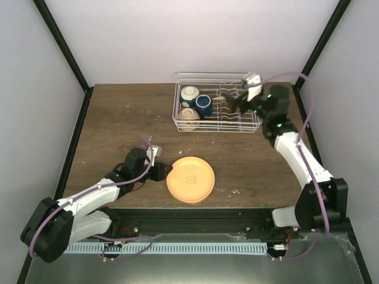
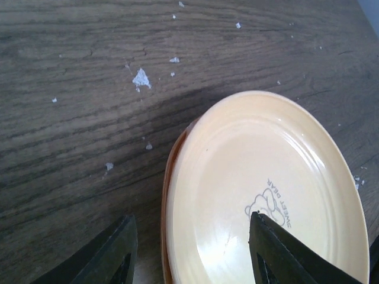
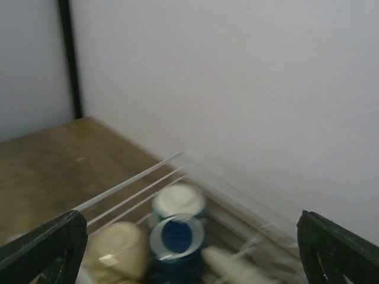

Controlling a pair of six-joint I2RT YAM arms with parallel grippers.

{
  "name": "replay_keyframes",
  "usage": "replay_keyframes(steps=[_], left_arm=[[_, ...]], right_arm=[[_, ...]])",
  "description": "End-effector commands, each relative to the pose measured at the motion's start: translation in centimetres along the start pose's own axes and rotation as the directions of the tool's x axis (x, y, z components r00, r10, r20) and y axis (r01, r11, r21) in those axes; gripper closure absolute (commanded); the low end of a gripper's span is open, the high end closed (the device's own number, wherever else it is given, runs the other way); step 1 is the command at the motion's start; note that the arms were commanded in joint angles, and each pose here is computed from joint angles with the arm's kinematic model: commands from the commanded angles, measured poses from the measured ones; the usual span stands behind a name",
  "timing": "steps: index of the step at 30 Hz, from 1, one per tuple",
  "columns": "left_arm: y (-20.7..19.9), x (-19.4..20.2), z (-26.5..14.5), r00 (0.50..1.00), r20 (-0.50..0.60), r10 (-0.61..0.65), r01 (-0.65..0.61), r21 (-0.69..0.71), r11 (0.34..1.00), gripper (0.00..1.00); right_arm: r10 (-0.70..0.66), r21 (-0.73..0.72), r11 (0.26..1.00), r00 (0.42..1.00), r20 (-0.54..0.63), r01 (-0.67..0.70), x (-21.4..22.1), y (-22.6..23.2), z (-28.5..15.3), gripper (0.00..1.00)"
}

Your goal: Load the mixed dishes into the dish rack

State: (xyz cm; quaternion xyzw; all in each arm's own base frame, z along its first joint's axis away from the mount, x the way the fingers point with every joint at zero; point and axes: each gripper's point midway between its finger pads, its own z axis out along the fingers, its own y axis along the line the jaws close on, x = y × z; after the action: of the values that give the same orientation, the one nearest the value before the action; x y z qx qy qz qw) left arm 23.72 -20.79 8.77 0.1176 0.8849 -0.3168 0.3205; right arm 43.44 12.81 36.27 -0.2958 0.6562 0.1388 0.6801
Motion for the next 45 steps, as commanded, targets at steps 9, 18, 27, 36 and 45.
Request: replay_keyframes(steps=[9,18,27,36,45], left_arm=[[0.6,2.0,1.1,1.000,-0.028,0.003,-0.003,0.010,1.000,0.48],[-0.3,2.5,3.0,0.998,-0.049,0.031,-0.028,0.050,0.998,0.60],[-0.7,2.8,3.9,0.997,-0.069,0.032,-0.029,0.058,0.998,0.96],[-0.6,0.9,1.6,0.998,-0.004,0.064,-0.064,-0.006,0.998,0.95],[0.3,-1.4,-1.3,0.991,0.085,0.104,-0.098,-0.075,0.992,0.91]], right_arm=[[0.441,0.121,0.898,0.865,-0.241,-0.424,7.0,8.8,-1.9,0.13],[0.458,0.194,0.887,0.847,-0.269,-0.418,8.9,8.8,-4.3,0.14],[0.428,0.183,0.903,0.854,-0.297,-0.389,10.1,9.3,-4.8,0.14],[0.411,0.173,0.911,0.851,-0.326,-0.373,11.2,9.7,-4.8,0.12],[0.420,0.116,0.906,0.836,-0.352,-0.406,12.7,11.0,-3.9,0.12]])
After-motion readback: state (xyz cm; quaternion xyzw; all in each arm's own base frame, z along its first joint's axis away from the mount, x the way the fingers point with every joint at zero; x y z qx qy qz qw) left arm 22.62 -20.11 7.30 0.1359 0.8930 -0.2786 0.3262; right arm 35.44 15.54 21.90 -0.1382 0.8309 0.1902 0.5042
